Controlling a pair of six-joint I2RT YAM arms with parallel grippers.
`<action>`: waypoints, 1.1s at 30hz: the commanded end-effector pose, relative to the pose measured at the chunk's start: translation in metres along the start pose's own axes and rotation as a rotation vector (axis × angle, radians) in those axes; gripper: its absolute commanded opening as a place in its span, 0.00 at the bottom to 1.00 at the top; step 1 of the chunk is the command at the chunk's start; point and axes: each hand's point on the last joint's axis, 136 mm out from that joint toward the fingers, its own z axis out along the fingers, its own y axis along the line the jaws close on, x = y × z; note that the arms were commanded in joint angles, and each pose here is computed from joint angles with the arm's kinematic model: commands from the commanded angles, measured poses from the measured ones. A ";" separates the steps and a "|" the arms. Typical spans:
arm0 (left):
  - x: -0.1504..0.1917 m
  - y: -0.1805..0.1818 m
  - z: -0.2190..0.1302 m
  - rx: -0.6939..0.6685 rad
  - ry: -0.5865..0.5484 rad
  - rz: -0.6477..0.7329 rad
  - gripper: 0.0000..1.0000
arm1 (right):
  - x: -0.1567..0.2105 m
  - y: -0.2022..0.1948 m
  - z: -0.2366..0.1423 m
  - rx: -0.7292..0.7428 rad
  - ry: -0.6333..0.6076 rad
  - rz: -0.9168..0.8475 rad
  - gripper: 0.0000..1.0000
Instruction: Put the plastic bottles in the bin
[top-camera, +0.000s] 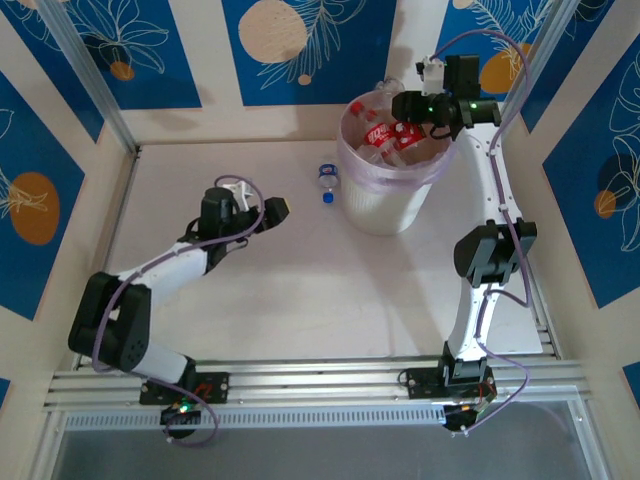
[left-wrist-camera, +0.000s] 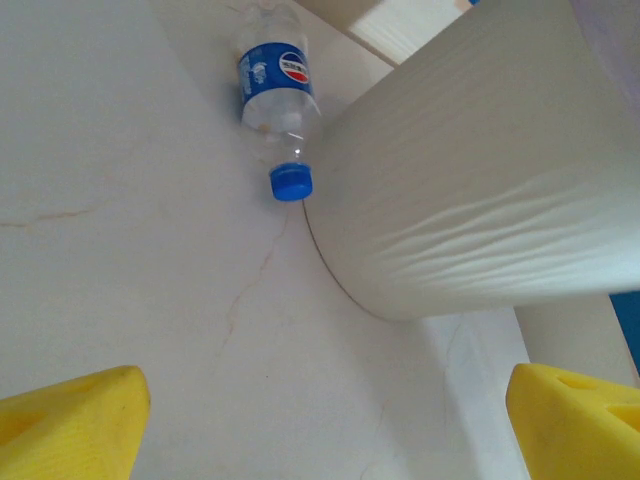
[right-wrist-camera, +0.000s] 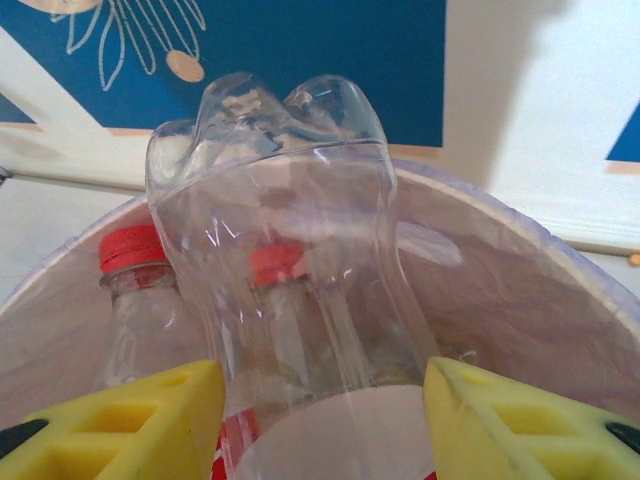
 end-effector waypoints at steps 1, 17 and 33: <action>-0.017 -0.001 0.012 -0.053 -0.029 -0.010 0.92 | 0.021 0.030 -0.004 -0.121 0.072 0.047 0.56; -0.040 0.007 0.129 -0.227 0.001 0.091 0.94 | -0.015 0.043 -0.099 -0.026 -0.051 -0.019 0.82; -0.020 0.020 0.217 -0.259 0.068 0.093 0.94 | 0.078 0.044 -0.200 0.047 -0.071 0.141 0.84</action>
